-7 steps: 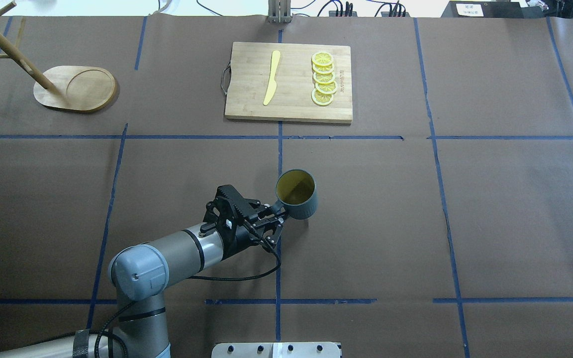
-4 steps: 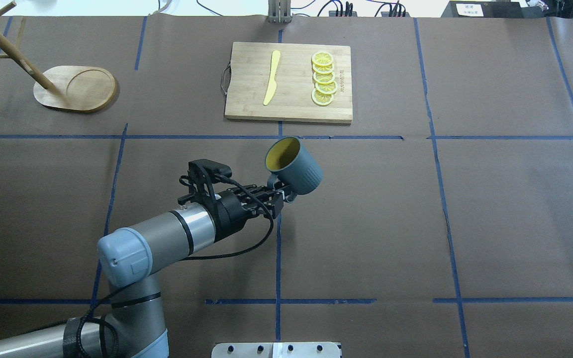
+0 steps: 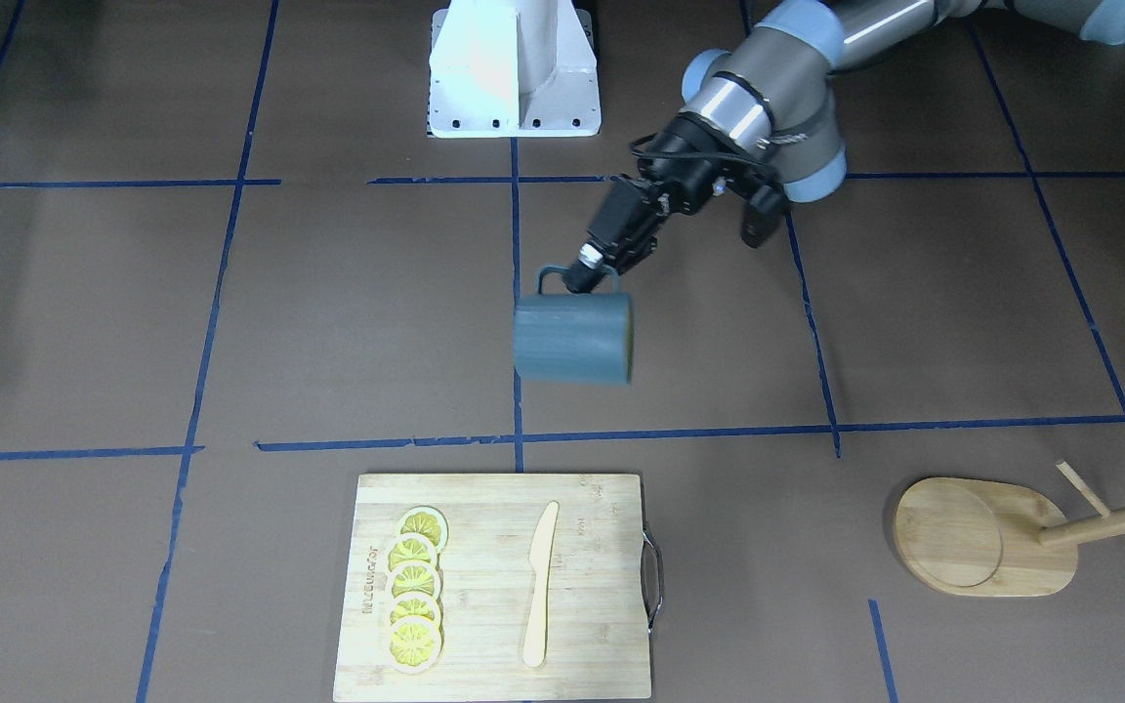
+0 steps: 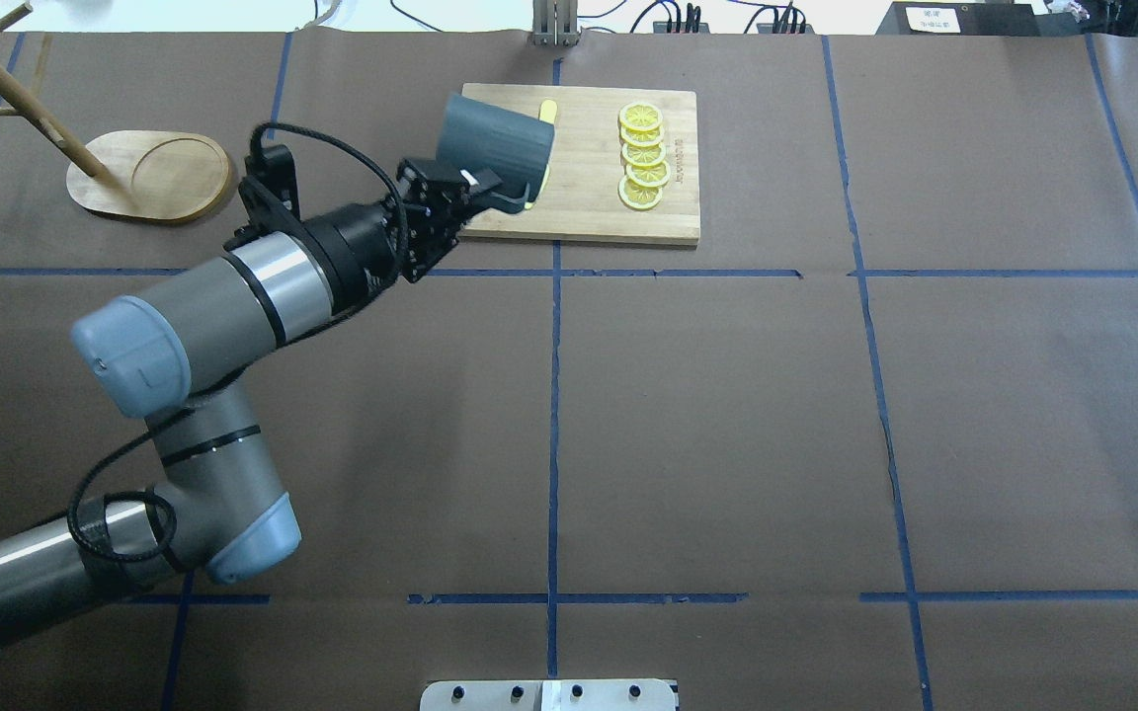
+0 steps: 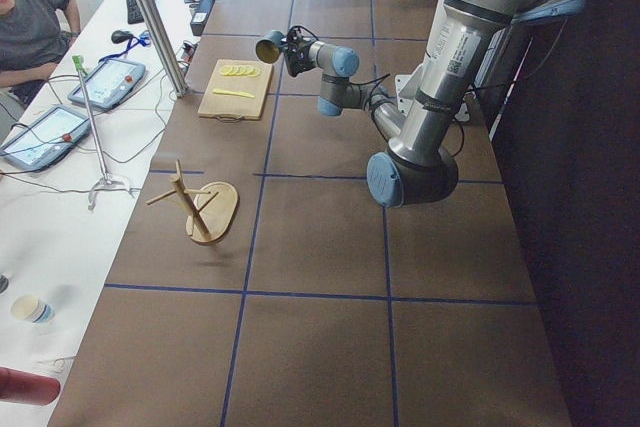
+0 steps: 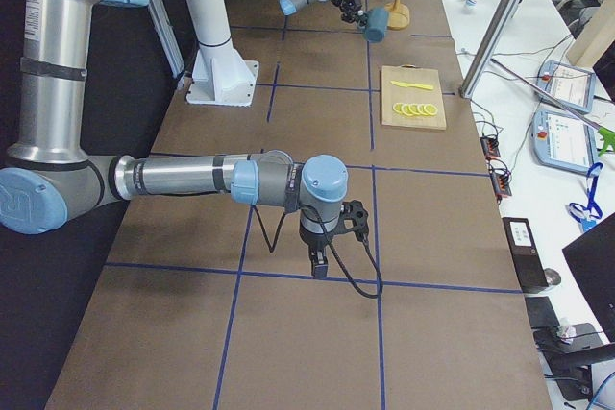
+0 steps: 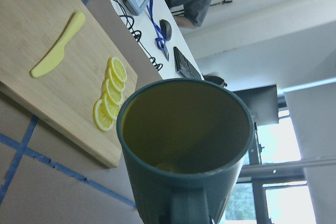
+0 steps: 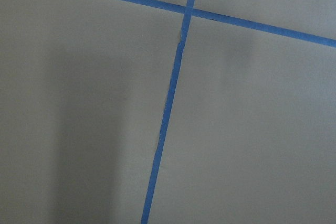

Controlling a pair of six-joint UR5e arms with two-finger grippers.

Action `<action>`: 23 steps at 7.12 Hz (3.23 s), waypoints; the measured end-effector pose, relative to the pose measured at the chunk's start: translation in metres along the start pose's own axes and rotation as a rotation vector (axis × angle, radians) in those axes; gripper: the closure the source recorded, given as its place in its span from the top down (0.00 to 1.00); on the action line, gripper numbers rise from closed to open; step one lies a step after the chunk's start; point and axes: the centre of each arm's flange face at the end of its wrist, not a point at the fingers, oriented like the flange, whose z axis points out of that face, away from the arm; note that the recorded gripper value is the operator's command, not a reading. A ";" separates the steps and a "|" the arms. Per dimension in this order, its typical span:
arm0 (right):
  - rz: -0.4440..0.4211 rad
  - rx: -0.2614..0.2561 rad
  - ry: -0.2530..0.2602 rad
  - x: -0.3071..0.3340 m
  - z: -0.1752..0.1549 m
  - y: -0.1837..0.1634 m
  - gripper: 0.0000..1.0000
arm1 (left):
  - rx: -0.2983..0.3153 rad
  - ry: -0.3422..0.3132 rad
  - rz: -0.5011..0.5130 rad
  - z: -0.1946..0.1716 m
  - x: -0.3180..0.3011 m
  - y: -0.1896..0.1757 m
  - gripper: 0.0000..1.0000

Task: Hang cup on storage rack
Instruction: 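Lift the mug with the left gripper and carry it toward the wooden rack, then lower the mug's handle onto a peg of the wooden rack with the left gripper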

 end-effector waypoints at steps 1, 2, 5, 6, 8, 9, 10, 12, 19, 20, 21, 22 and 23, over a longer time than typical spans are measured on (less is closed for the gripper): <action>-0.001 0.001 0.000 0.000 0.000 0.000 1.00 | 0.043 0.042 -0.142 -0.004 0.021 -0.035 0.00; -0.003 0.002 0.000 -0.001 -0.001 0.000 1.00 | 0.084 0.085 -0.267 -0.014 0.037 -0.072 0.00; -0.006 0.005 0.001 -0.001 -0.002 -0.001 1.00 | 0.148 0.238 -0.505 -0.074 0.036 -0.199 0.00; -0.006 0.005 0.001 -0.001 -0.002 -0.001 1.00 | 0.155 0.268 -0.531 -0.094 0.026 -0.237 0.00; -0.008 0.005 0.001 -0.002 -0.002 -0.001 1.00 | 0.172 0.292 -0.547 -0.123 0.010 -0.297 0.00; -0.008 0.004 0.001 -0.001 -0.001 0.000 1.00 | 0.189 0.295 -0.558 -0.130 0.006 -0.314 0.00; -0.008 0.003 0.001 -0.001 -0.001 0.000 1.00 | 0.208 0.297 -0.570 -0.138 0.003 -0.329 0.00; -0.008 0.002 0.001 -0.001 -0.001 0.000 1.00 | 0.206 0.307 -0.579 -0.154 -0.014 -0.352 0.00; -0.009 0.002 0.002 -0.001 -0.001 0.000 1.00 | 0.205 0.303 -0.582 -0.197 -0.074 -0.386 0.01; -0.009 0.002 0.002 -0.001 -0.001 0.000 1.00 | 0.208 0.300 -0.582 -0.201 -0.080 -0.390 0.02; -0.009 0.002 0.002 -0.001 -0.001 0.000 1.00 | 0.207 0.299 -0.581 -0.201 -0.084 -0.392 0.05; -0.009 0.002 0.002 -0.001 -0.001 0.000 1.00 | 0.206 0.297 -0.580 -0.200 -0.086 -0.392 0.06; -0.009 0.002 0.002 -0.001 -0.001 0.000 1.00 | 0.205 0.296 -0.581 -0.199 -0.088 -0.391 0.06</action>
